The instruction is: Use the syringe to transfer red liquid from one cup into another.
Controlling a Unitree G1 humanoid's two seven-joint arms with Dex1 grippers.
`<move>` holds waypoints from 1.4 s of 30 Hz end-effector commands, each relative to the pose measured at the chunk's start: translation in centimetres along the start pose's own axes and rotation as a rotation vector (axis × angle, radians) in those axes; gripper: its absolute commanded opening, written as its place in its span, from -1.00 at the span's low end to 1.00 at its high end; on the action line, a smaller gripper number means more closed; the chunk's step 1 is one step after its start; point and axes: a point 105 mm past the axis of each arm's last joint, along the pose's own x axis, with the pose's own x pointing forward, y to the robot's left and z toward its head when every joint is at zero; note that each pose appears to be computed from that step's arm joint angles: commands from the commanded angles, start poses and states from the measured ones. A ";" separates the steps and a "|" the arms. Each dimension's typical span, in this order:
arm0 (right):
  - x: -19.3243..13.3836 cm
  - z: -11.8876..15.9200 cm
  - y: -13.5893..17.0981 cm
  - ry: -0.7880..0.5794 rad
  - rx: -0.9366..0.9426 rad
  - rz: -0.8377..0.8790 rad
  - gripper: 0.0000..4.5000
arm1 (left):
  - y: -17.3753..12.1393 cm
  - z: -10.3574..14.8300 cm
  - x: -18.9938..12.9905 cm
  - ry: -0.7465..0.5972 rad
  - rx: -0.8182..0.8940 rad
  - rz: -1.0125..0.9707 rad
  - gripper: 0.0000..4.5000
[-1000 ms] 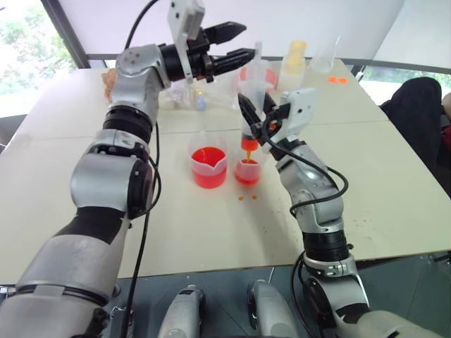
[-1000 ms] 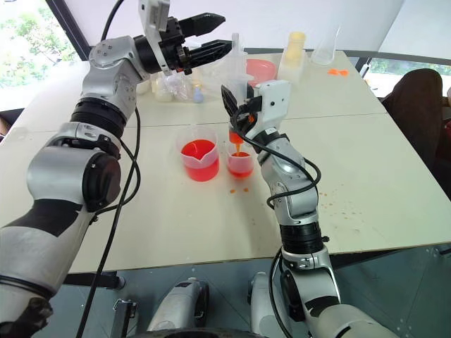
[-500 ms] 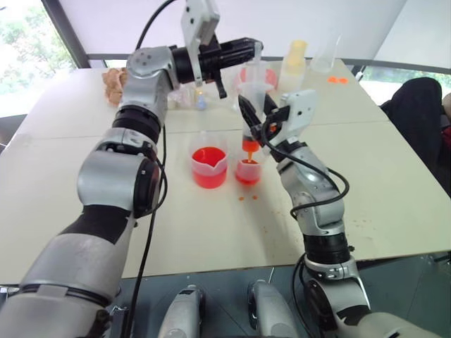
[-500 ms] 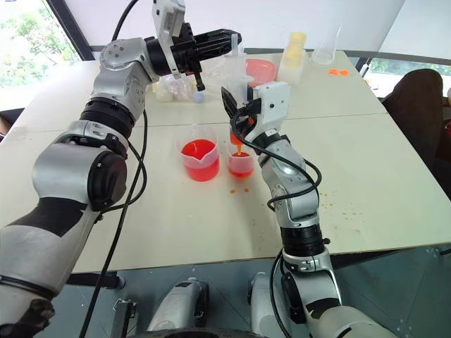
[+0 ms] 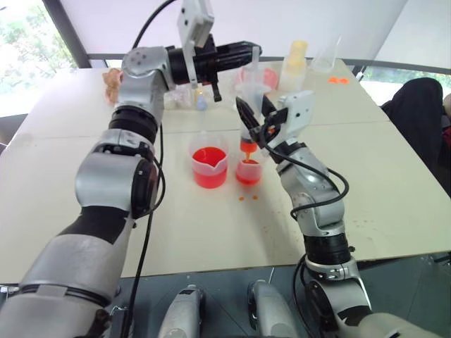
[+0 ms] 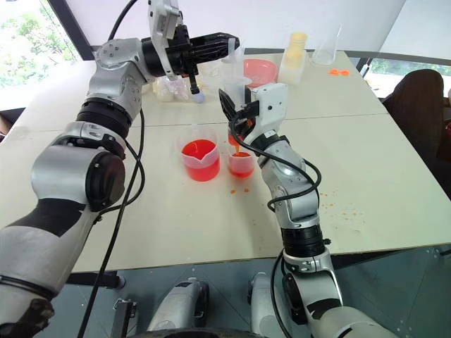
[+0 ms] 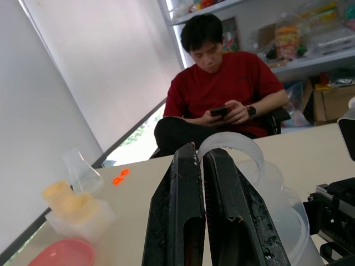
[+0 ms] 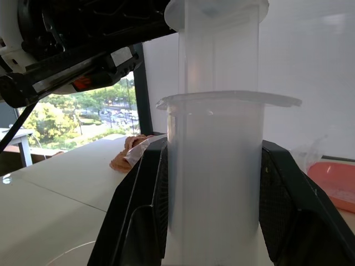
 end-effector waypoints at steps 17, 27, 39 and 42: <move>0.3 6.7 -0.1 -0.166 -0.061 0.008 -0.32 | -4.7 -5.7 1.3 0.111 -0.110 -0.177 -0.97; 0.4 6.6 -0.1 -0.161 -0.059 0.012 -0.32 | -3.3 -4.2 0.9 0.050 -0.173 -0.118 -0.24; 0.4 7.4 -1.6 -0.173 0.225 -0.065 -0.32 | 0.8 0.0 -4.3 -0.084 -0.243 0.076 0.99; 0.1 8.3 -4.1 -0.164 0.366 -0.126 -0.32 | -1.4 -0.1 -6.1 -0.044 -0.272 -0.001 0.99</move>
